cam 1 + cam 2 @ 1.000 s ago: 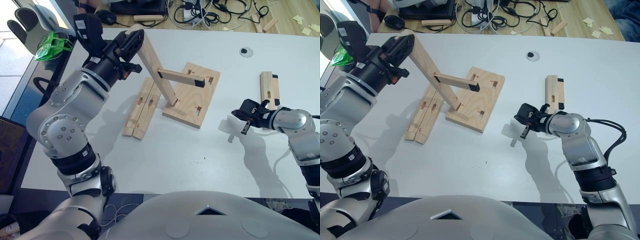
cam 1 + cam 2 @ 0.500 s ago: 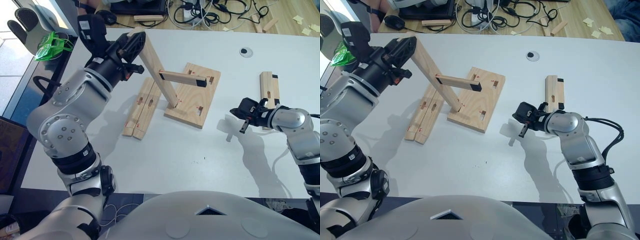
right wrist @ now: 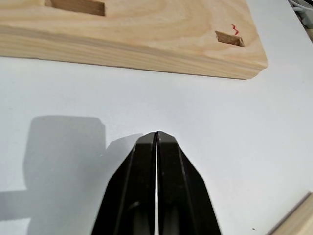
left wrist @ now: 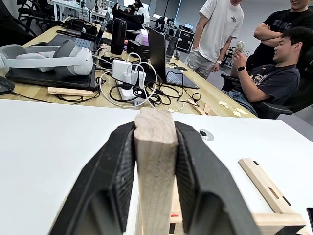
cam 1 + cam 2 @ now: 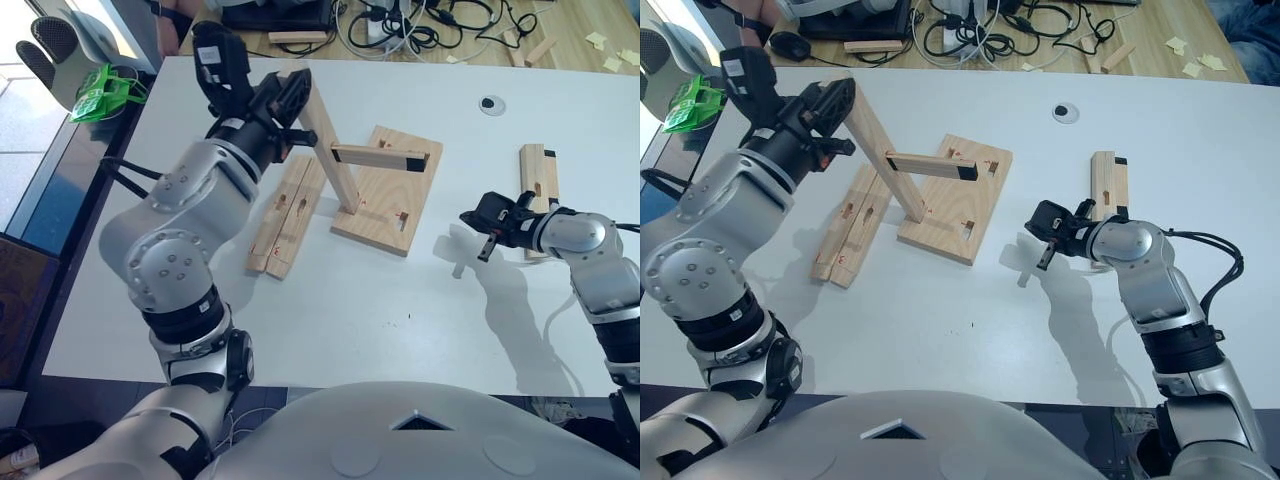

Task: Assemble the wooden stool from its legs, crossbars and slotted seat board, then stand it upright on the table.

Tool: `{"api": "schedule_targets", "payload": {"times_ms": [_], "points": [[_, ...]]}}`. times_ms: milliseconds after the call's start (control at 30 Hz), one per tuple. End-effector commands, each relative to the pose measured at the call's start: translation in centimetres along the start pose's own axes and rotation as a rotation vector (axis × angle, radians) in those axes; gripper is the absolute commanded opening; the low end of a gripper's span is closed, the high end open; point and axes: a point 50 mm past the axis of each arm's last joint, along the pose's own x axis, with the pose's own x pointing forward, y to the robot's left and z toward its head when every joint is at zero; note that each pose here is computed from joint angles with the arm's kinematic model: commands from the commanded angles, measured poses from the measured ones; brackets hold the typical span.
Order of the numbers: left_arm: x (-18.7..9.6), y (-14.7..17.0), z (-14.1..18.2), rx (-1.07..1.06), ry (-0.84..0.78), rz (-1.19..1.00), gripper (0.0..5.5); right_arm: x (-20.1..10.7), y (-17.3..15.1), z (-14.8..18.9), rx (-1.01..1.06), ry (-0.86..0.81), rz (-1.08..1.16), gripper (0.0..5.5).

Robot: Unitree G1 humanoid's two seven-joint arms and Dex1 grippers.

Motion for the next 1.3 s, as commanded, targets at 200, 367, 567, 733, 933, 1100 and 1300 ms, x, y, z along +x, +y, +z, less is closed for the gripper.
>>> {"api": "schedule_targets", "payload": {"times_ms": [200,367,567,733,933,1100,1300], "points": [[3.7,-1.4,-3.3,0.038,-0.031,-0.020,1.02,0.1,-2.5,-1.6,-0.003,0.080,-0.201,0.00],[5.4,-2.0,-5.1,0.129,-0.080,-0.010,1.02,0.4,-2.7,-1.5,0.012,0.074,-0.236,0.00],[3.8,-2.1,-6.4,0.147,-0.037,-0.055,1.02,0.4,-2.8,-1.6,0.023,0.071,-0.250,0.00],[2.4,-1.8,-5.9,0.158,-0.027,-0.083,1.02,0.3,-2.8,-1.6,0.021,0.067,-0.258,0.00],[1.8,-2.0,-6.0,0.157,-0.014,-0.101,1.02,0.3,-2.9,-1.6,0.016,0.066,-0.264,0.00],[1.5,-2.0,-5.5,0.166,-0.065,-0.087,1.02,0.4,-3.0,-1.6,0.008,0.062,-0.268,0.00],[1.3,-2.4,-4.2,0.149,-0.174,-0.094,1.02,0.5,-2.9,-1.6,0.010,0.058,-0.272,0.00]]}}
